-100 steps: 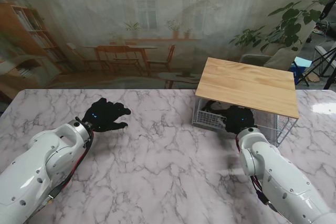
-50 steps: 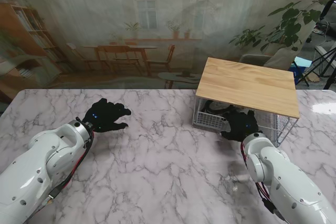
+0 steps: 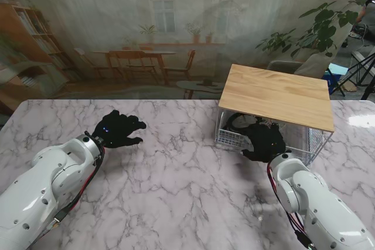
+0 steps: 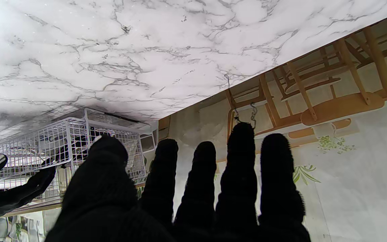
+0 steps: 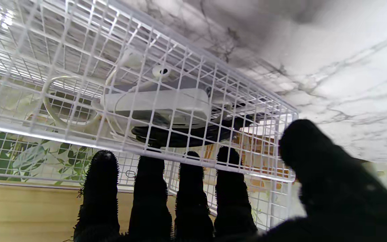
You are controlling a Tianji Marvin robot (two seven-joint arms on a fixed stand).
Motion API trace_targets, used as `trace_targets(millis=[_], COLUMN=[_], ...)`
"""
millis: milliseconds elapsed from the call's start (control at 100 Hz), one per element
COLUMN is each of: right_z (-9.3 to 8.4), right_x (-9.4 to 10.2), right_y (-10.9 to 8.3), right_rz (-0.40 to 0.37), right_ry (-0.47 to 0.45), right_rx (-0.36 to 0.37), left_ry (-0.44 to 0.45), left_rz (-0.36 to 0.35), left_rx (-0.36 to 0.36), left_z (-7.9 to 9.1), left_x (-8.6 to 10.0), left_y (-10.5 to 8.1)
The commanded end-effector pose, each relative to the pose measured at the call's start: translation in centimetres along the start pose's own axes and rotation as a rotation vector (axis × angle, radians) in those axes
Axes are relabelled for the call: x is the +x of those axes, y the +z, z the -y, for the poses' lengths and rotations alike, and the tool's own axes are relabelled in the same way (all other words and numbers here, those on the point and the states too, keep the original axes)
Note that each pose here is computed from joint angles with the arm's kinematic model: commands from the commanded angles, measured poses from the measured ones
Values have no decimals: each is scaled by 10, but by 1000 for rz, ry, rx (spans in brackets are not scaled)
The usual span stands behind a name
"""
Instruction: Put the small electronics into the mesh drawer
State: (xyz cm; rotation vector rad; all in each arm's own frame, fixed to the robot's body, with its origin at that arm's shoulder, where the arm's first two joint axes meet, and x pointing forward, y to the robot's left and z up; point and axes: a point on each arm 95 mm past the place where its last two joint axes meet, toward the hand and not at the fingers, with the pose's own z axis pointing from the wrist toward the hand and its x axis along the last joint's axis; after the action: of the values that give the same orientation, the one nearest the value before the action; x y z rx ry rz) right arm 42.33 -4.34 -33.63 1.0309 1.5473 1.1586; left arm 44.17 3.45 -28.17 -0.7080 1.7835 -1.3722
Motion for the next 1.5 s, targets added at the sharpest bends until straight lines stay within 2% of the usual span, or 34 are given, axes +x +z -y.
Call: trace_targets(millis=[0,290,610,840,1110,1270,1490], right_z=[1,-5,3,9,11,13,12], right_x=[1,7,1,-6,-10,-7,-4], right_y=[1,-5,1,10,18,15,10], right_rz=[8,-3,99,126,131,115,90], right_ry=[-2,4,-12,-14,-20,-20,-9], right_rx=[4,-34,-15,-62,-74,-37,-39], left_ry=[-1,1,-2,0,-2,-2,-2], left_rz=[0,3,1,0,0,2,2], left_rx=[-16,-13,-20,-19,-19,-19,-20], left_z=[-3,-3,-4,-4,-5,-5,-5], left_x=[0,-1,0,0,0,0,0], left_y=[0,-1,0,1,1,0,0])
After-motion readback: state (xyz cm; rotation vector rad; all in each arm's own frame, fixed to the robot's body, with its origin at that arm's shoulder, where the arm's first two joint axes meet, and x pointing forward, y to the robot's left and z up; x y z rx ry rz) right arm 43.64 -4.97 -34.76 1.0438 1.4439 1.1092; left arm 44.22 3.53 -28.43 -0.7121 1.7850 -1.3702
